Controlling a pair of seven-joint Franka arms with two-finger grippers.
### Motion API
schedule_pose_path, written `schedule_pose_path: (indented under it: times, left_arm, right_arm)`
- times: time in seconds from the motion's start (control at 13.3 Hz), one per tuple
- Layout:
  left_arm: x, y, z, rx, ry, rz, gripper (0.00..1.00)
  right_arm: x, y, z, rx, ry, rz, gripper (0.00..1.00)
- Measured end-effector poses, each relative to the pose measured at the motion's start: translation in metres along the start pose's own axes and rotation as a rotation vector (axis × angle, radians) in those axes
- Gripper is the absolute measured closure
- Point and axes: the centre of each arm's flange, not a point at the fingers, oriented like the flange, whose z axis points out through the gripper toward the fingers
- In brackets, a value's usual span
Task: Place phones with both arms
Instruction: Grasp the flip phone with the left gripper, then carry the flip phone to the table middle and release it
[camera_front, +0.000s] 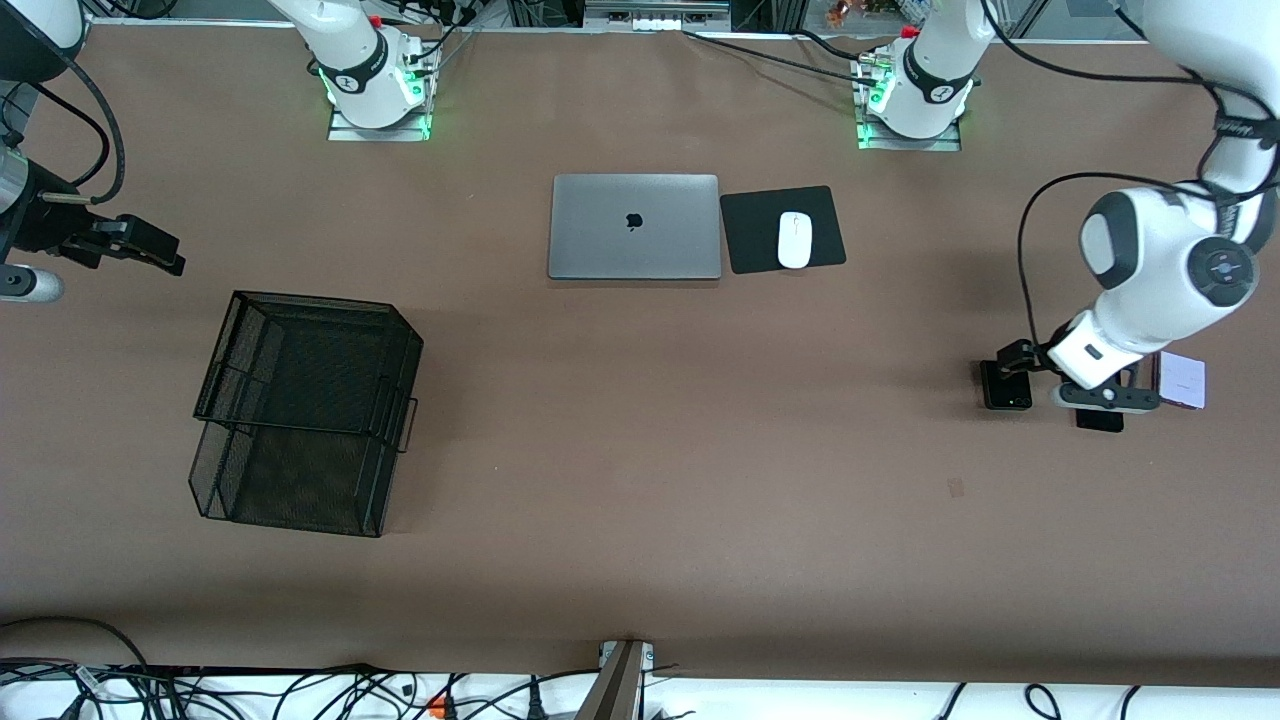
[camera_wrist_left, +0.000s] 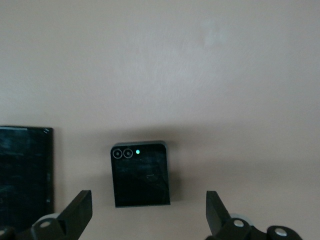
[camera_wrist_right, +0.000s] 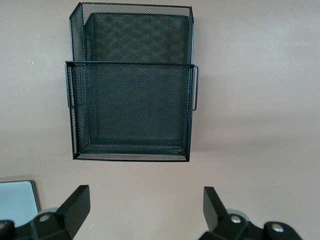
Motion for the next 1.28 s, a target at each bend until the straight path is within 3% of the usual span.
schedule_pose_path:
  times: [0.38,1.28]
  left_arm:
    - [-0.006,-0.005,0.058,-0.006,-0.037,0.006,0.0]
    - [-0.012,-0.017,0.096,-0.006,-0.046,-0.016,0.03]
  right_arm:
    - [0.0,0.0,0.0,0.0,0.0,0.0,0.0]
    - [0.0,-0.001,0.0,0.0,0.0,-0.001,0.0]
